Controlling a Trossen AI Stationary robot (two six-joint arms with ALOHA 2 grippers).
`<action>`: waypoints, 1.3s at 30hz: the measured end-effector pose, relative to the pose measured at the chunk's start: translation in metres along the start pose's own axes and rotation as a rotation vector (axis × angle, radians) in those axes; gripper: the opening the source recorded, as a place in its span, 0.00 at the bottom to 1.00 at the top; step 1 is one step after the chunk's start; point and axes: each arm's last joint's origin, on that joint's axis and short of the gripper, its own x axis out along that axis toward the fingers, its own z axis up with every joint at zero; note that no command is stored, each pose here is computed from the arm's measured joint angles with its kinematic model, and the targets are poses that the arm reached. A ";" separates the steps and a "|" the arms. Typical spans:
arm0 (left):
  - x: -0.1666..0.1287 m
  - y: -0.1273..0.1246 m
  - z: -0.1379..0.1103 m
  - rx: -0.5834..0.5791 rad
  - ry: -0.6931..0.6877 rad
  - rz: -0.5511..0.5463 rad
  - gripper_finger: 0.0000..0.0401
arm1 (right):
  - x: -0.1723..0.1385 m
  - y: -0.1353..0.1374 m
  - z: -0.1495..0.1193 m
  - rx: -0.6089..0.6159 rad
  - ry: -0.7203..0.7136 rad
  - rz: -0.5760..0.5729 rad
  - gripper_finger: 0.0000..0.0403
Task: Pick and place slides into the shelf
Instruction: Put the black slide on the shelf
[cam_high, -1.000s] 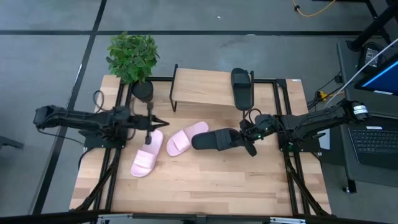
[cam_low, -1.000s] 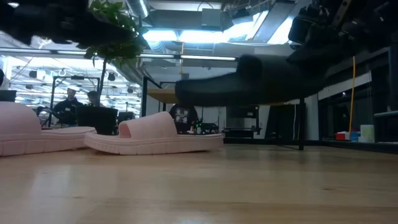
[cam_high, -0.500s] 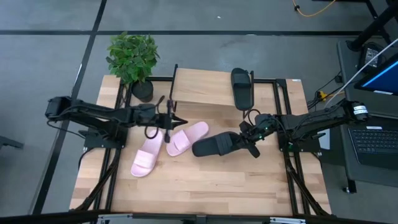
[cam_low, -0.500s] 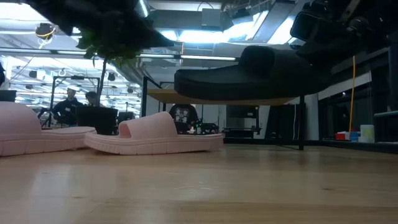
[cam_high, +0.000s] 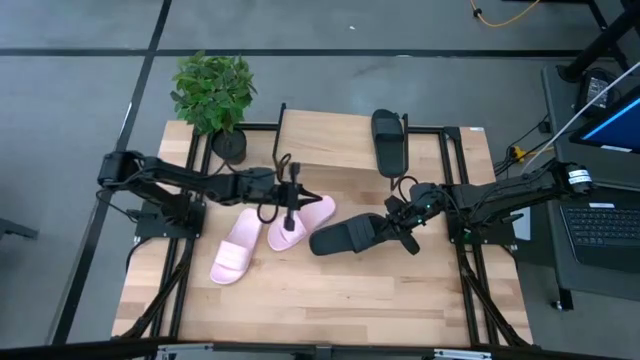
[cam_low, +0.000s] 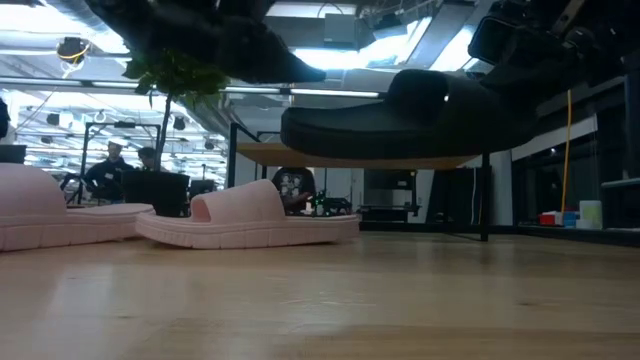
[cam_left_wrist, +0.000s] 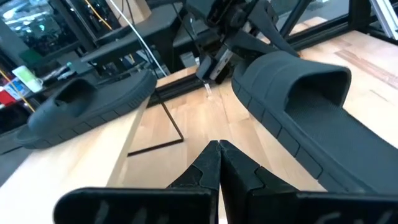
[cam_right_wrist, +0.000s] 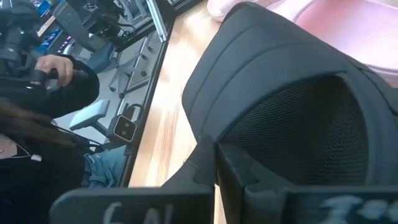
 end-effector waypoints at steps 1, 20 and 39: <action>0.002 0.000 0.000 0.000 0.003 -0.001 0.00 | 0.000 0.000 0.000 0.000 0.000 0.000 0.01; 0.003 -0.007 0.006 0.087 -0.008 0.033 0.00 | 0.000 -0.001 0.001 0.001 -0.023 -0.041 0.01; 0.003 -0.007 0.006 0.051 0.003 0.072 0.25 | 0.000 0.000 0.002 -0.003 -0.039 -0.034 0.01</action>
